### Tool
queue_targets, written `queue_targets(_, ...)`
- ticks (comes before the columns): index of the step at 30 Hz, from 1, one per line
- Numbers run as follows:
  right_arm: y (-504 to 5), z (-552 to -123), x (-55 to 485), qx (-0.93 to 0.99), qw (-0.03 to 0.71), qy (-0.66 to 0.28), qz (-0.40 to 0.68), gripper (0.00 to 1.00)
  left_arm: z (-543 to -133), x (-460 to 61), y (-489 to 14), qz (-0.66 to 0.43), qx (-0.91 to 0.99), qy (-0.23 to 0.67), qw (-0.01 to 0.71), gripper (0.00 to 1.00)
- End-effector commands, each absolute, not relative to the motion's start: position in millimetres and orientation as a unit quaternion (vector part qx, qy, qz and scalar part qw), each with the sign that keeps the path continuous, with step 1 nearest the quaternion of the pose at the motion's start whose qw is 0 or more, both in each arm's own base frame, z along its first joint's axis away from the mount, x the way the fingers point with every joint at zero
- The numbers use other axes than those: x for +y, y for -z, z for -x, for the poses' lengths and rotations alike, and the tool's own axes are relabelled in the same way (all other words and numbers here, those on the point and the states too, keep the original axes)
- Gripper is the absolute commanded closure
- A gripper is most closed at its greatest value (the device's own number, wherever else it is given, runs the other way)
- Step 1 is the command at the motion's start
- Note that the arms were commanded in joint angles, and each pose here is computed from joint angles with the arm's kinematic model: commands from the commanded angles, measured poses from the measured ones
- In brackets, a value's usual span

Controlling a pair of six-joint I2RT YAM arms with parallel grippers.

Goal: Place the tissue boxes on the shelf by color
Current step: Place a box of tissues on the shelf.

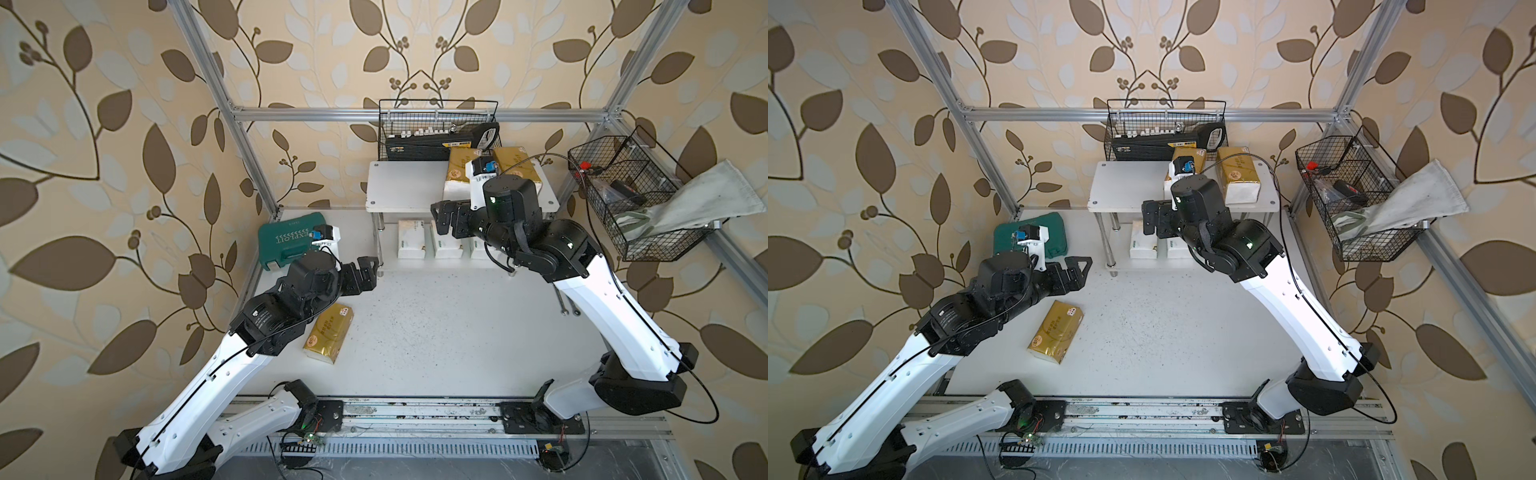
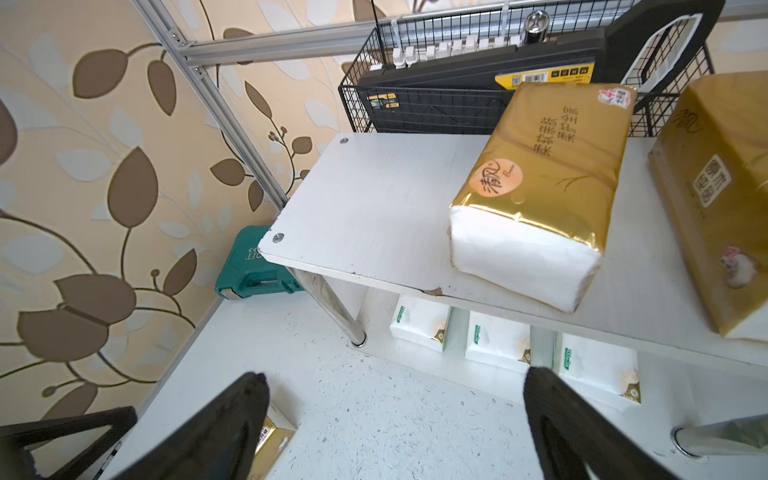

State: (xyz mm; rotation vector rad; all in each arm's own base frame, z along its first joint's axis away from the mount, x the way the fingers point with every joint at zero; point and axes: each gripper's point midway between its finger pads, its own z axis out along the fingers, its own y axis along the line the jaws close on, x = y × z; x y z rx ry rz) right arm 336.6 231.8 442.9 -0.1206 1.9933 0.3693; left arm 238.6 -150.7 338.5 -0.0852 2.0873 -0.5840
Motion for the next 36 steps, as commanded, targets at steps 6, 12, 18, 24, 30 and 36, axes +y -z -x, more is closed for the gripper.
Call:
queue_targets(6, -447.2, -347.7, 259.5, 0.823, 0.532, -0.185, 0.07, 0.01, -237.9, -124.4, -325.4, 0.085, 0.853, 0.201, 0.475, 0.01)
queue_targets(12, -457.5, -364.2, 292.4, 0.814, 0.517, -0.251, 0.086, 0.01, -241.0, -131.2, -326.6, 0.081, 0.854, 0.208, 0.47, 0.01)
queue_targets(18, -451.7, -399.2, 302.4, 0.811, 0.511, -0.276, 0.065, 0.01, -243.8, -142.3, -327.4, 0.077, 0.856, 0.225, 0.458, 0.01)
queue_targets(24, -439.7, -423.4, 310.9, 0.815, 0.515, -0.261, 0.058, 0.01, -246.9, -151.8, -329.4, 0.074, 0.856, 0.241, 0.451, 0.01)
queue_targets(30, -434.7, -428.6, 302.8, 0.819, 0.52, -0.239, 0.049, 0.01, -248.8, -156.0, -334.0, 0.071, 0.853, 0.249, 0.453, 0.01)
queue_targets(36, -438.7, -428.3, 288.0, 0.817, 0.527, -0.232, 0.036, 0.01, -250.9, -160.4, -335.7, 0.067, 0.853, 0.253, 0.451, 0.01)
